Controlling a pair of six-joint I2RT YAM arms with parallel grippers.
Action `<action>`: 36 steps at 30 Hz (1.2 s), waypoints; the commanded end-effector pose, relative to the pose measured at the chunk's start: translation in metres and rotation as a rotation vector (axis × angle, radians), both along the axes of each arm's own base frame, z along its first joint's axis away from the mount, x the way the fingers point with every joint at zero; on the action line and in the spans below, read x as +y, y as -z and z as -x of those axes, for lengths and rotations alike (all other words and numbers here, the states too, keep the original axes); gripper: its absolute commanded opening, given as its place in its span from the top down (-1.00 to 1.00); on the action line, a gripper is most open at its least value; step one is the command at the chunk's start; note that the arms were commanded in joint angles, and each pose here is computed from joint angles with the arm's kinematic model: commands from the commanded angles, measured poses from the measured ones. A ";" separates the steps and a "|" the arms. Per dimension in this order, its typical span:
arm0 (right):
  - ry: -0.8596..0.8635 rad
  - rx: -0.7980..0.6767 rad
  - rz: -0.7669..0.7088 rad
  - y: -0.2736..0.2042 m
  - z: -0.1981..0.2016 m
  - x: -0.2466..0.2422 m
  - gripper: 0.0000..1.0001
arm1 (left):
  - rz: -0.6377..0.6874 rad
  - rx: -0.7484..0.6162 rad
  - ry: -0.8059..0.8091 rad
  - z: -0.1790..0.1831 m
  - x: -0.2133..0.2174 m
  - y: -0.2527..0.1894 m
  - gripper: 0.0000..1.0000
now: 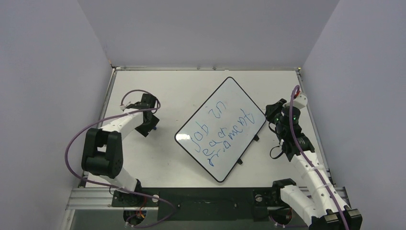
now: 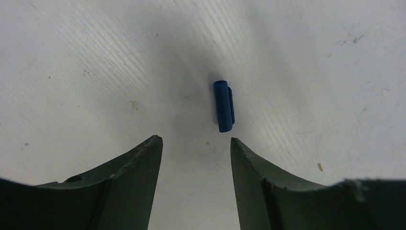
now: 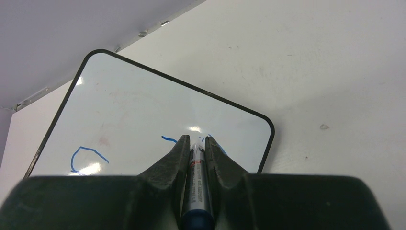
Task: Write a sentence on the whiteboard
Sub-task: Pick up the pen cap from the center of the board.
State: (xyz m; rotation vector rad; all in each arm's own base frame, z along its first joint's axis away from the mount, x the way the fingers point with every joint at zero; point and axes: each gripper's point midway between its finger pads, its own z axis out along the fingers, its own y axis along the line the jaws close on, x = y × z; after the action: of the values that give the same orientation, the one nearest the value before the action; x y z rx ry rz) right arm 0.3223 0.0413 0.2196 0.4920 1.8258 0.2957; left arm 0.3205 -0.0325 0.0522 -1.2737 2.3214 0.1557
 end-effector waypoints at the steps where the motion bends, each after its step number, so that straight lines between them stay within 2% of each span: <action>1: -0.001 -0.052 0.004 -0.016 0.000 -0.001 1.00 | 0.064 -0.031 0.001 -0.024 -0.013 0.004 -0.02; 7: -0.003 -0.053 0.008 -0.016 0.000 0.000 1.00 | 0.105 0.001 0.002 -0.029 -0.020 0.023 -0.02; 16: -0.006 -0.055 0.011 -0.016 0.000 0.001 1.00 | 0.103 -0.002 -0.015 -0.035 -0.018 0.025 -0.01; 20: -0.008 -0.055 0.013 -0.016 0.001 0.001 1.00 | 0.084 0.014 -0.011 -0.036 -0.011 0.024 0.09; 29: -0.009 -0.053 0.014 -0.015 0.001 0.002 1.00 | -0.003 0.092 0.107 -0.020 0.012 0.023 0.16; 36: -0.016 -0.053 0.007 -0.015 -0.001 0.004 1.00 | -0.067 0.042 0.198 -0.019 0.026 0.008 0.15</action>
State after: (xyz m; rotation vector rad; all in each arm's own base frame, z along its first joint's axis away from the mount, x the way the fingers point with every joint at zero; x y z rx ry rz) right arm 0.3207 0.0433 0.2228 0.4716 1.8195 0.2963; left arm 0.3312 -0.0183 0.0214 -1.1338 2.4933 0.2039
